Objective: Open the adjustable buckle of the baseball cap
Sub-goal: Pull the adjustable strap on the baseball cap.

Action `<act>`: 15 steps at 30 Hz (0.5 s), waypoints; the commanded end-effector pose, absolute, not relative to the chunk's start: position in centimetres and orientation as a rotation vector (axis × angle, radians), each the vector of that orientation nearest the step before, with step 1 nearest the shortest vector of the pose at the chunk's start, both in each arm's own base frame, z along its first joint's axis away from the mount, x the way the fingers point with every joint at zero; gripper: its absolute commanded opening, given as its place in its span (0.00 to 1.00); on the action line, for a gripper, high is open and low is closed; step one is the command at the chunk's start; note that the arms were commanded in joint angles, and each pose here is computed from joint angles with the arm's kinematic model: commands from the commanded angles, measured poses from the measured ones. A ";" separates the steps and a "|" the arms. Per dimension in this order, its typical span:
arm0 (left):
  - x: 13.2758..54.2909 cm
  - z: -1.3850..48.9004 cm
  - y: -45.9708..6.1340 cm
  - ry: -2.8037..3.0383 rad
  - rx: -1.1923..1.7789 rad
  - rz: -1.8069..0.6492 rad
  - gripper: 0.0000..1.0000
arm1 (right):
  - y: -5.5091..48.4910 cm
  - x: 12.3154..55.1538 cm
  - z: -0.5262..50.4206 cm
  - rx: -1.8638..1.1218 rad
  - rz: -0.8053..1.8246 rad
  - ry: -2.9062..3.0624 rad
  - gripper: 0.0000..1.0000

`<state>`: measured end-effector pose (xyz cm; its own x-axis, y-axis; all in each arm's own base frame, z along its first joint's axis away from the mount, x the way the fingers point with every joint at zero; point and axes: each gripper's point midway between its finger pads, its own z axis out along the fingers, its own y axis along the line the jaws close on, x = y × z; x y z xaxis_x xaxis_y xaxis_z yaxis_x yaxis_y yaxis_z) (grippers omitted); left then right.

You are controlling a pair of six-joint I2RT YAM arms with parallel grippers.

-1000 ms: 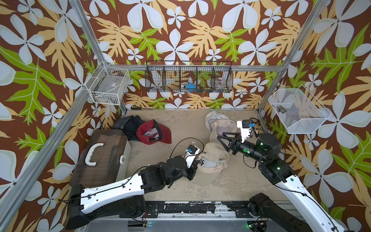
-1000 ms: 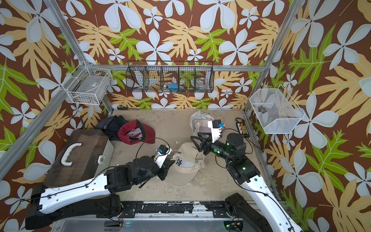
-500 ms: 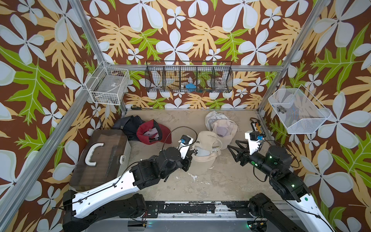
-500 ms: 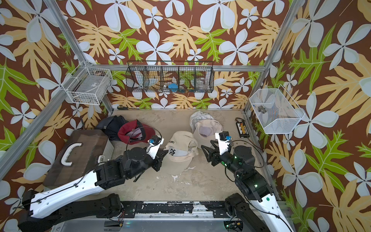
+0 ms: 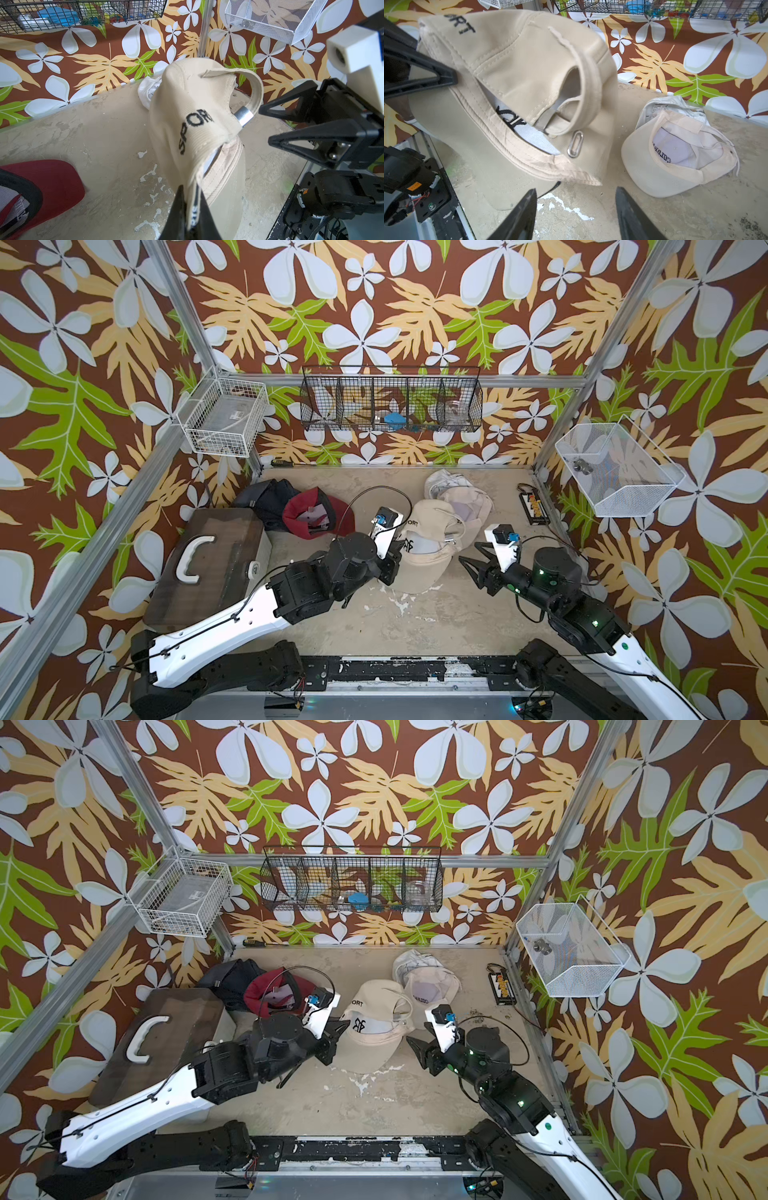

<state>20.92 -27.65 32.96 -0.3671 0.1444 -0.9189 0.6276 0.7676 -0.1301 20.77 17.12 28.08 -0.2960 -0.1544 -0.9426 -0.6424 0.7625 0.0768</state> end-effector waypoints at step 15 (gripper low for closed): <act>20.2 34.9 -27.5 1.881 0.557 -0.658 0.00 | 17.3 23.7 30.0 -0.553 0.287 1.724 0.63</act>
<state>20.30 -27.37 34.06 -0.3699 0.1156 -0.9219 0.6403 0.7507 -0.1628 23.20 17.27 28.90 -0.1866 -0.2229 -0.9568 -0.5332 0.8409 -0.0919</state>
